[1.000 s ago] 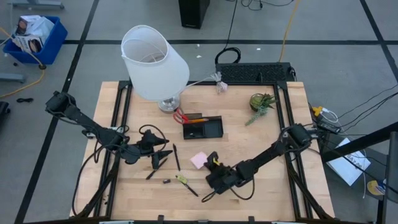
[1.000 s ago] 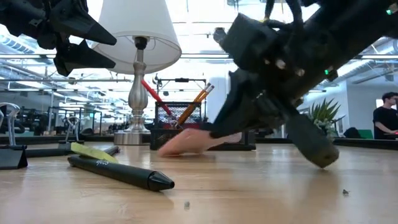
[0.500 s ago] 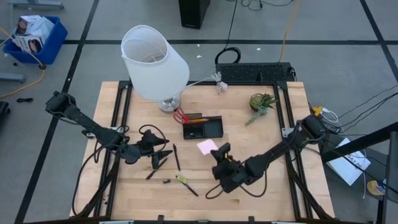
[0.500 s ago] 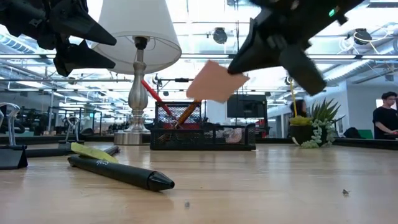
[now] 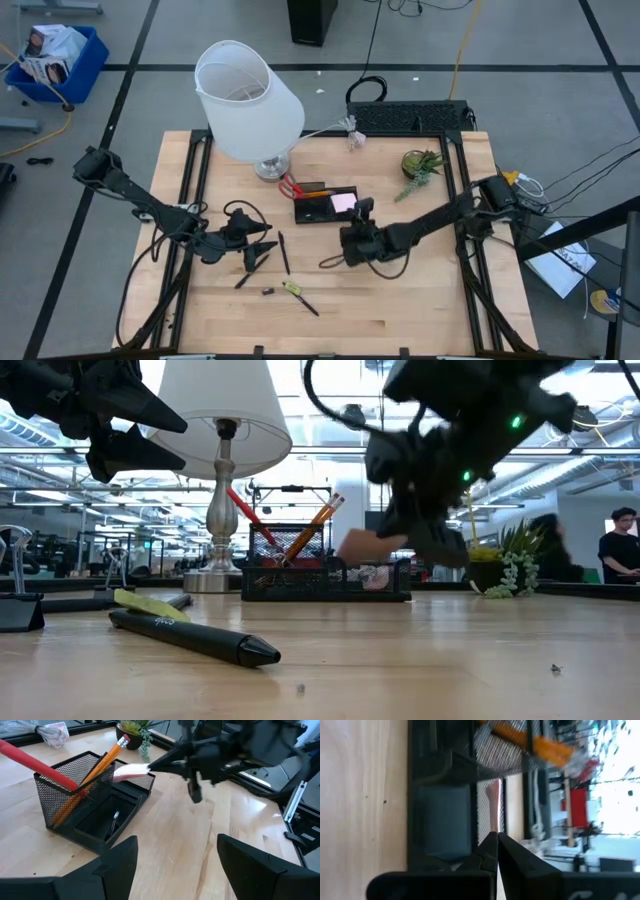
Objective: Pick and place office supplies into organizer
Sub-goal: Put the pink sticky notes into the right compartment of the desk organizer
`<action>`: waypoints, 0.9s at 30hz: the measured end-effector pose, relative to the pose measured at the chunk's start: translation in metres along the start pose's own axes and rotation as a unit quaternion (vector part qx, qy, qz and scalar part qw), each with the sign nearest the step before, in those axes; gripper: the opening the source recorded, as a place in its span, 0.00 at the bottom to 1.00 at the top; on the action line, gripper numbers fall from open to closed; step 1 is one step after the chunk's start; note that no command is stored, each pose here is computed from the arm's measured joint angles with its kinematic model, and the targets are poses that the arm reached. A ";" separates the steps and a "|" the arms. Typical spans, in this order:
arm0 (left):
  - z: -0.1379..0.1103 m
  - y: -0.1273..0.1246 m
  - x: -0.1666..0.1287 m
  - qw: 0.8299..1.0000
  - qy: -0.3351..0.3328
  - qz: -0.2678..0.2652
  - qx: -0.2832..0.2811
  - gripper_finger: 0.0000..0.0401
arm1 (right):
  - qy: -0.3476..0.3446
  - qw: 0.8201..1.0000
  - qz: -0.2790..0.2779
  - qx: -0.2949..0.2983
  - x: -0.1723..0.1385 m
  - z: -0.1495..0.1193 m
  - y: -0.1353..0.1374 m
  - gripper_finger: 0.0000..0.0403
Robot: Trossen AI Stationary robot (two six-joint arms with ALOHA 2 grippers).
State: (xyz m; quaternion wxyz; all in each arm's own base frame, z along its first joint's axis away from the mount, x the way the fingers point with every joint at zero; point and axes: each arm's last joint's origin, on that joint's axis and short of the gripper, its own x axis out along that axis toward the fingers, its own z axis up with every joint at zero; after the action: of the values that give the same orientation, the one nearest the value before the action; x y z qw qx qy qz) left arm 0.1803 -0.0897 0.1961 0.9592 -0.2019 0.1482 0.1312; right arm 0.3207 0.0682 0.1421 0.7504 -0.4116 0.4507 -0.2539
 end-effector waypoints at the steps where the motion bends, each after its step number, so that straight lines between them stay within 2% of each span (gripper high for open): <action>1: 0.000 0.000 0.000 1.000 0.000 0.000 0.000 0.68 | 0.002 1.000 -0.002 0.004 0.005 -0.003 0.000 0.00; 6: 0.000 0.000 0.000 1.000 0.000 0.001 0.003 0.68 | -0.015 1.000 -0.016 0.012 0.021 -0.012 0.002 0.00; 11: 0.000 0.000 0.000 1.000 0.002 0.001 0.005 0.68 | -0.057 0.998 0.026 0.029 0.028 -0.013 0.002 0.00; 16: 0.000 0.000 0.000 1.000 0.002 0.002 0.005 0.68 | -0.055 0.997 0.031 0.038 0.031 -0.014 0.000 0.02; 27: 0.000 0.000 0.000 1.000 0.002 0.002 0.004 0.68 | -0.055 0.997 0.025 0.039 0.029 -0.013 0.001 0.27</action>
State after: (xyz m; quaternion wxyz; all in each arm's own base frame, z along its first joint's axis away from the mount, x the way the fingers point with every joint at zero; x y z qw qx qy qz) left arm 0.1801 -0.0895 0.1956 0.9595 -0.1978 0.1510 0.1322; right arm 0.3226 0.0418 0.1245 0.7958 -0.3835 0.4086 -0.2295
